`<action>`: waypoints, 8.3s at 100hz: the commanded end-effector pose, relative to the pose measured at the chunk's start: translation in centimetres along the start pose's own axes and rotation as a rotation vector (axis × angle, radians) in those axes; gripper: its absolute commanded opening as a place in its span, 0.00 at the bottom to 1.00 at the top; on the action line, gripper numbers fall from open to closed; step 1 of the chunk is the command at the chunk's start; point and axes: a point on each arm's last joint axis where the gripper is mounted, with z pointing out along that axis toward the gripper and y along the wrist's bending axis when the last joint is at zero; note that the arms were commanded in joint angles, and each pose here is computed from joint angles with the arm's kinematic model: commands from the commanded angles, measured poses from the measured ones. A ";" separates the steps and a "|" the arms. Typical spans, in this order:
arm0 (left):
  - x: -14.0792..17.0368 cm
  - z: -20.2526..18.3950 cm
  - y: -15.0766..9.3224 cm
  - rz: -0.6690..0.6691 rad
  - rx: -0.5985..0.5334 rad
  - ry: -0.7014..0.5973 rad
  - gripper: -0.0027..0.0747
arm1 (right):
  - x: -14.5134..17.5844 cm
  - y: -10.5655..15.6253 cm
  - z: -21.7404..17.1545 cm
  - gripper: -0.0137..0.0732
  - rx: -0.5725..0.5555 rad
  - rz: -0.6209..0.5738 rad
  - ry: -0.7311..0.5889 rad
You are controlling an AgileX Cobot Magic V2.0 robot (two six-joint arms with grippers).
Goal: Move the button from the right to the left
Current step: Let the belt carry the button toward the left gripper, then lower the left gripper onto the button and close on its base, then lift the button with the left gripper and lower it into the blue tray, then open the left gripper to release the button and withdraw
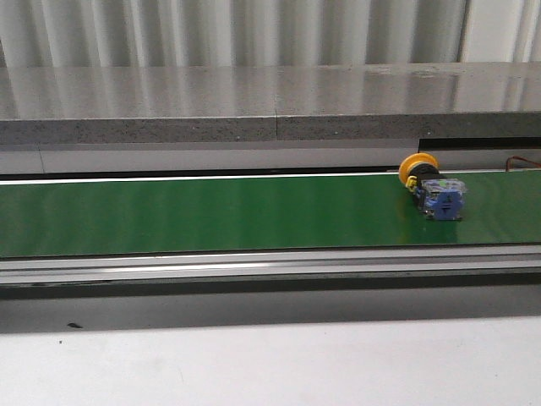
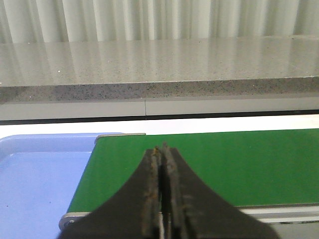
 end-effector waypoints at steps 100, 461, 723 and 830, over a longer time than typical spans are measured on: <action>-8.0 0.9 0.2 -0.005 -0.003 0.210 0.01 | -0.3 0.0 -1.1 0.08 -0.001 -0.017 -0.162; -12.6 29.0 -4.4 -0.086 0.013 1.263 0.01 | -0.3 0.0 -1.1 0.08 -0.001 -0.017 -0.162; -14.9 25.1 3.8 -0.068 -0.054 0.798 0.01 | -0.3 0.0 -1.1 0.08 -0.001 -0.017 -0.162; -12.7 4.0 -0.8 -0.012 0.110 0.237 0.01 | -0.3 0.0 -1.1 0.08 -0.001 -0.017 -0.162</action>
